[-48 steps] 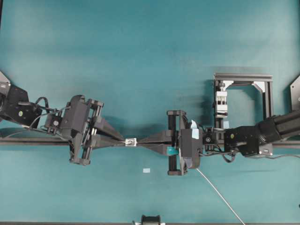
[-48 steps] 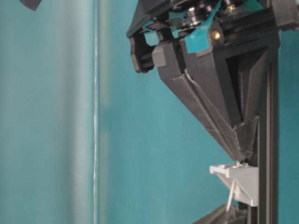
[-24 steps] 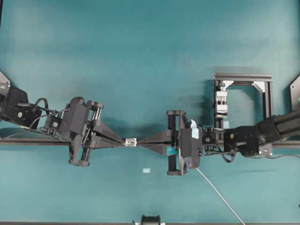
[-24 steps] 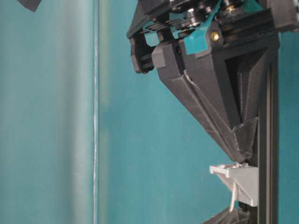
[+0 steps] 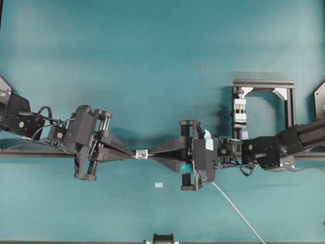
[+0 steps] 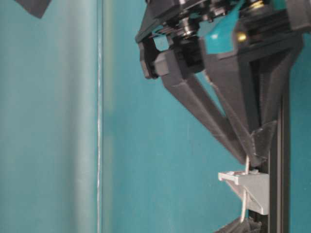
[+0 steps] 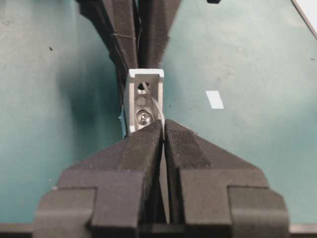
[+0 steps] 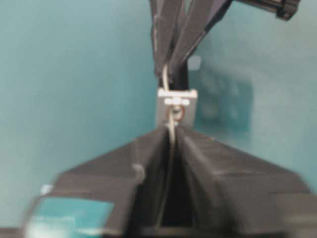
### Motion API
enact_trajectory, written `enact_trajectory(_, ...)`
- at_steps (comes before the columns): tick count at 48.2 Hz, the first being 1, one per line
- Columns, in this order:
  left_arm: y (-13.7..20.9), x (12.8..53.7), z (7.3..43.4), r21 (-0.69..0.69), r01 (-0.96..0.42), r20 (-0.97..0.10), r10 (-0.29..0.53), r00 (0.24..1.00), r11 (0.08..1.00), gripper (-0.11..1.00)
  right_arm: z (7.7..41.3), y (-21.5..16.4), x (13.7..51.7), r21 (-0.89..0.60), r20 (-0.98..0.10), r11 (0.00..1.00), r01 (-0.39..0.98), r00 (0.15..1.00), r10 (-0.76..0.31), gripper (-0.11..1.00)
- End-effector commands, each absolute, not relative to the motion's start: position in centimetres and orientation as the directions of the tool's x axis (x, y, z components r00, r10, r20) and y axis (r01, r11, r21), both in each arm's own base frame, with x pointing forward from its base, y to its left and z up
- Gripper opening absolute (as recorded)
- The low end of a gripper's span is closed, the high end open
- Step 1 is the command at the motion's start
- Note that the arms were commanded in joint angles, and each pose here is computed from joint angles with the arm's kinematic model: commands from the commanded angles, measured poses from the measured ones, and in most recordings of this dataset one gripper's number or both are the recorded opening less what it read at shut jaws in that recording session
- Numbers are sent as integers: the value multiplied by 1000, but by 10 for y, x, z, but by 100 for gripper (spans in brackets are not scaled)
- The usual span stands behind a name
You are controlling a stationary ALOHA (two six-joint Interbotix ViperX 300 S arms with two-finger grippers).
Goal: Insert the wire into the hole on the left side and pull it with the left arm.
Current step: 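Pull the wire leftward through the hole with the left gripper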
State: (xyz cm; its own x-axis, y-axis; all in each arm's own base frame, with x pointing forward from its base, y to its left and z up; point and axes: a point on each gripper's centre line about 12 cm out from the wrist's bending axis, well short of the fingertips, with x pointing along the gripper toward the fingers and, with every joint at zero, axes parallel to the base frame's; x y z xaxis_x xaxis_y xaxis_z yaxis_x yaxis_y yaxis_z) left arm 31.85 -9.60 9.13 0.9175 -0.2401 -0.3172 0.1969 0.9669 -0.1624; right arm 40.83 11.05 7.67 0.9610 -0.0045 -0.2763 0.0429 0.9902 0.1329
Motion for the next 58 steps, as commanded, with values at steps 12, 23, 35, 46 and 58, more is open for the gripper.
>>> enact_trajectory(12,-99,316,101,-164,207,-343,-253,905,964,-10,99,113,404,150,-243,988,25,970,12,53)
enact_trajectory(23,-95,303,107,-167,202,-370,-252,894,965,-10,106,111,392,151,-249,988,19,968,20,53)
enact_trajectory(35,-90,276,115,-169,212,-370,-262,891,962,-10,107,110,388,150,-252,989,19,968,19,53)
enact_trajectory(46,-84,253,115,-205,195,-413,-265,871,959,-10,107,109,387,149,-253,989,19,967,19,53)
enact_trajectory(58,-82,240,118,-218,191,-439,-271,857,957,-10,106,110,387,149,-254,989,19,967,20,53)
